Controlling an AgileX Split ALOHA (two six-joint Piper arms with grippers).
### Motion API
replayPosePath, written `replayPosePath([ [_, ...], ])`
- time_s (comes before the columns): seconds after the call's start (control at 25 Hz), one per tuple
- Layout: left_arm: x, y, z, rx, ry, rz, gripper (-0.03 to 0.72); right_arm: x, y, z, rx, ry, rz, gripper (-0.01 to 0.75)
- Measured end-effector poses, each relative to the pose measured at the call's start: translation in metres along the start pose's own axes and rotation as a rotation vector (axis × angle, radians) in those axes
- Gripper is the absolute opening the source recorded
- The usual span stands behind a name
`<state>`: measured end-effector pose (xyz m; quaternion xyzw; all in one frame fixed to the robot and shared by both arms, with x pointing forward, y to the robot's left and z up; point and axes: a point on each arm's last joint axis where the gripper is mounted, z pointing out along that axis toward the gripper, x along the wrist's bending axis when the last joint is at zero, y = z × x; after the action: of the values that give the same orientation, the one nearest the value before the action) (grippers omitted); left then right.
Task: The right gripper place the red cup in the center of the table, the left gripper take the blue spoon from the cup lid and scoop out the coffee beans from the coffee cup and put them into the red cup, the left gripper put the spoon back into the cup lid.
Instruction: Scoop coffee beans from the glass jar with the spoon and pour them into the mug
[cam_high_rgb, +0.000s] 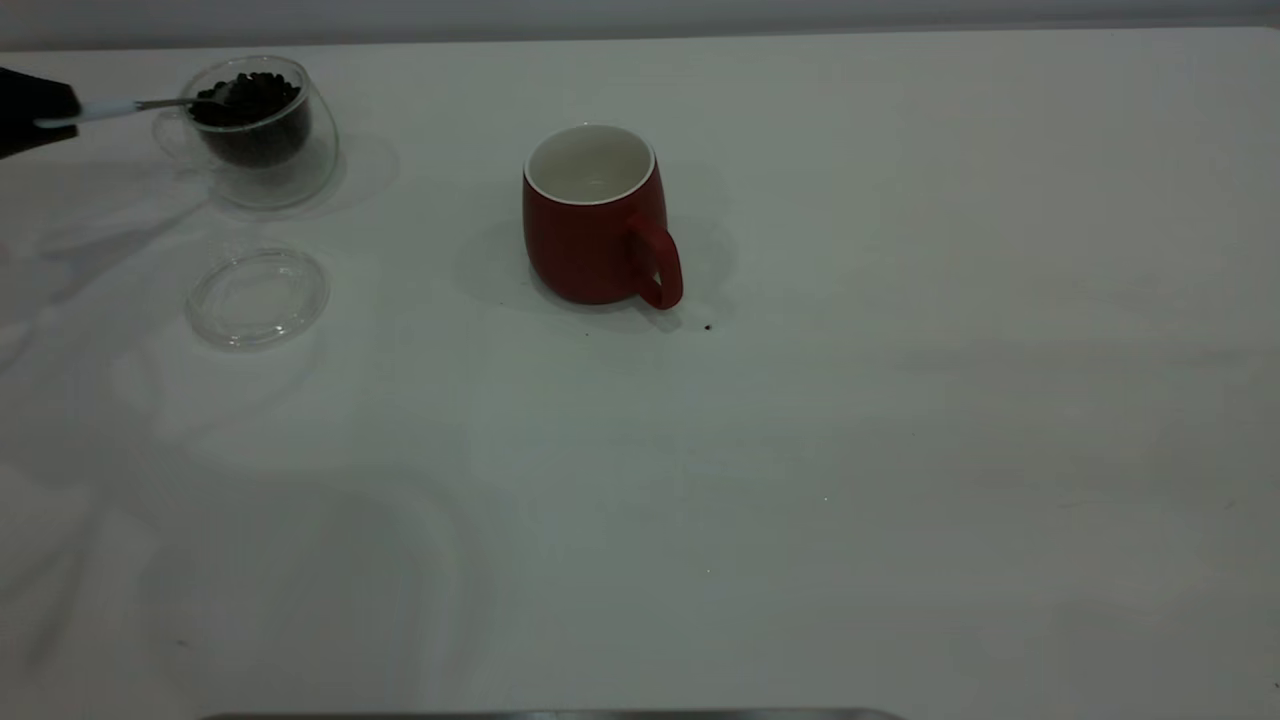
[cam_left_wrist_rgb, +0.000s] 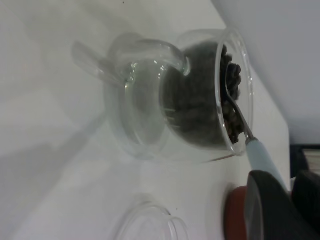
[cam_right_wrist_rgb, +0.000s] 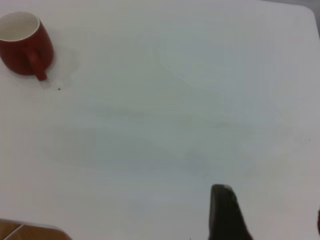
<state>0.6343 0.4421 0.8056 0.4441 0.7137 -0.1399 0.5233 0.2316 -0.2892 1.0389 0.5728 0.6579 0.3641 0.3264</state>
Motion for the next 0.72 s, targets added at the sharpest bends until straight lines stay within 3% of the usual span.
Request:
replayPosePath([
  [0.72,-0.0074,-0.0013,-0.0107,0.025,-0.135,-0.025,0.126,0.0000,-0.0001,0.0002,0.001,0.000,0.000,0.466],
])
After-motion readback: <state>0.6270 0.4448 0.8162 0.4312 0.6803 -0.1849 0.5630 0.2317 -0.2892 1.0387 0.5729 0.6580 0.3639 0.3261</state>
